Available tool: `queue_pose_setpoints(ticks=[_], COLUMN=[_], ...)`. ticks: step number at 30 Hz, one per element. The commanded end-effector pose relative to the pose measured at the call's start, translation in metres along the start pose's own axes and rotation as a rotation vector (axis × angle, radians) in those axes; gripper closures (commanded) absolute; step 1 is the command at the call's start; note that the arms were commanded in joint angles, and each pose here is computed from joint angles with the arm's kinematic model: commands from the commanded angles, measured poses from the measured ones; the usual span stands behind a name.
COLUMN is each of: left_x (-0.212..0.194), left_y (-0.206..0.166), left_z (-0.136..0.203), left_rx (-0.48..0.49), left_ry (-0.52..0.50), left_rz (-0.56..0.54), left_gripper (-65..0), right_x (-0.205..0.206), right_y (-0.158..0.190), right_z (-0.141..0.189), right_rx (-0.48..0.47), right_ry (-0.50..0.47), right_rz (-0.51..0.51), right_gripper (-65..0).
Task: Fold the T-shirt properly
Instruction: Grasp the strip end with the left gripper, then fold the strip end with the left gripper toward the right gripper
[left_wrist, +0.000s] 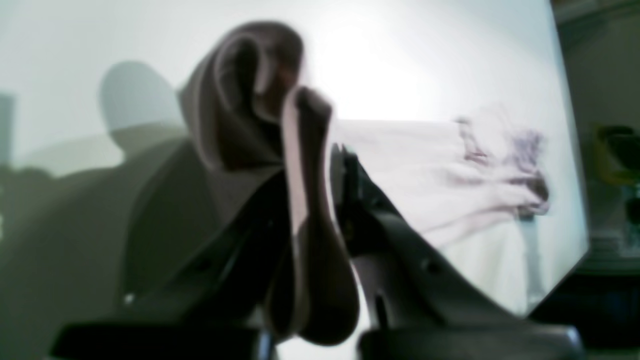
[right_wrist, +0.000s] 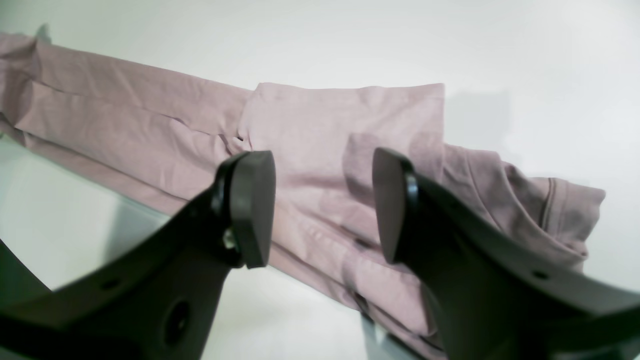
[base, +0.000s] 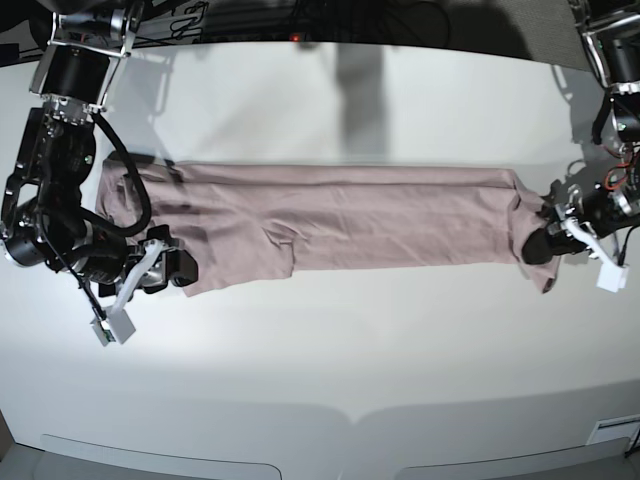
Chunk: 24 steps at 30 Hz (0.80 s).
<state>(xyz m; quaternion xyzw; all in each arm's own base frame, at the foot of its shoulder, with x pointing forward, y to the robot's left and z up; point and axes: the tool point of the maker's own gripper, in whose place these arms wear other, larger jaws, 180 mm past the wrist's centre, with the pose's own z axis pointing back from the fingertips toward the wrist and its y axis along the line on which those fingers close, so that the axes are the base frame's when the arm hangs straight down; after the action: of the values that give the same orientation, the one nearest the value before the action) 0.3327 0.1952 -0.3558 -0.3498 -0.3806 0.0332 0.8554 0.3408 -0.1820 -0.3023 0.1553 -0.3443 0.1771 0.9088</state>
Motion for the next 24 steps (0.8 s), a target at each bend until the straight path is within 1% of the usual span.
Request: queue_pose_setpoints(ticks=[1, 6, 10, 14, 19, 24], left_x=[0.017, 0.003, -0.015, -0.024, -0.048, -0.049], left_y=[-0.013, -0.056, -0.083, -0.108, -0.118, -0.126], left_z=[0.001, -0.022, -0.042, -0.059, -0.080, -0.085], left_rx=[-0.028, -0.115, -0.189, -0.248, -0.203, -0.215], left_ry=[-0.048, -0.087, -0.103, -0.125, -0.061, -0.069], left_rz=[-0.034, 0.002, 0.083, 0.144, 0.139, 0.152], left_gripper=[0.0, 0.0, 0.0, 0.0, 0.0, 0.0], right_x=[0.020, 0.025, 0.032, 0.033, 0.033, 0.033], right_y=[-0.004, -0.005, -0.006, -0.006, -0.006, -0.006], right_z=[0.008, 0.010, 0.011, 0.011, 0.011, 0.011], right_rx=[-0.013, -0.019, -0.022, -0.023, -0.023, -0.023], right_ry=[-0.057, -0.067, -0.080, -0.082, -0.082, -0.083], right_rz=[0.031, 0.036, 0.042, 0.043, 0.043, 0.044], right_gripper=[-31.9, -31.9, -31.9, -31.9, -31.9, -31.9])
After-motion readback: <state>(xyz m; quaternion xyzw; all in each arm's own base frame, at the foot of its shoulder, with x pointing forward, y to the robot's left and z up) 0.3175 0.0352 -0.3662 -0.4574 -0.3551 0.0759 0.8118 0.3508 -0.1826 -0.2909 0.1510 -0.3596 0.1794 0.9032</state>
